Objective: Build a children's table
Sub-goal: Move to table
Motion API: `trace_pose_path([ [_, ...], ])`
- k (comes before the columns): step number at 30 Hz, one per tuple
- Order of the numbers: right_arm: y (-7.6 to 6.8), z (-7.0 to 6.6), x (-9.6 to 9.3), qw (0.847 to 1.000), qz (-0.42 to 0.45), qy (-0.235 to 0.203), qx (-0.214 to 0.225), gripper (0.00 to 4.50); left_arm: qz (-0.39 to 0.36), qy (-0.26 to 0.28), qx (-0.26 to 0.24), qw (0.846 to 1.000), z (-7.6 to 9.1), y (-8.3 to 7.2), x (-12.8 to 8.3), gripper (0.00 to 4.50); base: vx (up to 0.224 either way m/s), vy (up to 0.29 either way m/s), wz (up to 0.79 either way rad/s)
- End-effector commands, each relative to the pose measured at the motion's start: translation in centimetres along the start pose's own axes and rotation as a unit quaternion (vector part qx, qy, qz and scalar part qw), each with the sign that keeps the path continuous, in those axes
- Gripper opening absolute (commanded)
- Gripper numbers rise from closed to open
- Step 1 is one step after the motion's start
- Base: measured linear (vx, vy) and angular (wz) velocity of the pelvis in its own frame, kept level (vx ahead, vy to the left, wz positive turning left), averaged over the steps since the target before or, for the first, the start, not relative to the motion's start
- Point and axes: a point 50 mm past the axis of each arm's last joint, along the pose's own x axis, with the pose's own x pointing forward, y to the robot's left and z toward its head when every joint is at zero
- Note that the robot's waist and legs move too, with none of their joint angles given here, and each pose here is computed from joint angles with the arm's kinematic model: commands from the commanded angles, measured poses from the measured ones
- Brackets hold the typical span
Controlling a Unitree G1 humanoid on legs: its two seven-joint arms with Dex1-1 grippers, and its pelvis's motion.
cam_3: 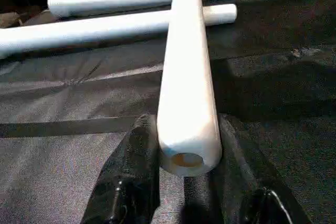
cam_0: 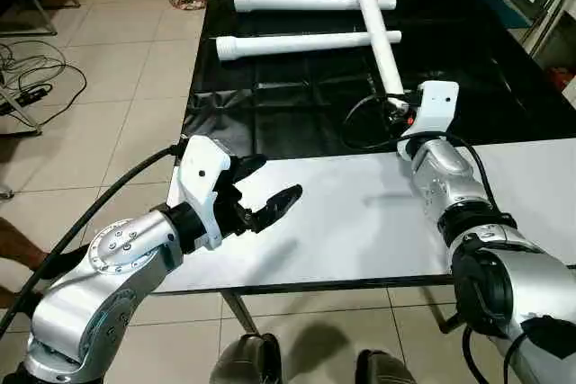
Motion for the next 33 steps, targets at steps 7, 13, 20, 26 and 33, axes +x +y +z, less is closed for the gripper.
trace_pose_path([
  [7, 0.1, 0.5, 0.1, 1.000, 0.000, -0.013, -0.008, 1.18, 0.010, 0.003, 0.007, 1.000, -0.1, 0.2, -0.2, 3.96, 0.000, 0.000, 0.00],
  [13, 0.1, 1.2, 0.1, 0.999, 0.011, -0.034, 0.011, 1.18, 0.024, 0.001, 0.009, 1.000, -0.2, 0.4, -0.2, 3.96, 0.000, 0.000, 0.00],
  [20, 0.2, 1.5, -0.1, 0.997, 0.032, -0.058, 0.030, 1.18, 0.071, -0.010, 0.010, 0.997, -0.2, 1.1, 0.2, 3.96, 0.000, 0.000, 0.00],
  [26, 0.2, 1.5, -0.2, 0.997, 0.035, -0.063, 0.034, 1.18, 0.091, -0.019, 0.014, 0.996, 0.0, 1.5, 0.6, 3.96, 0.000, 0.000, 0.00],
  [33, -1.0, 1.0, -0.9, 0.997, 0.040, -0.061, 0.039, 1.18, 0.095, -0.021, 0.013, 0.995, -0.2, 1.3, 0.6, 3.96, 0.000, 0.000, 0.00],
])
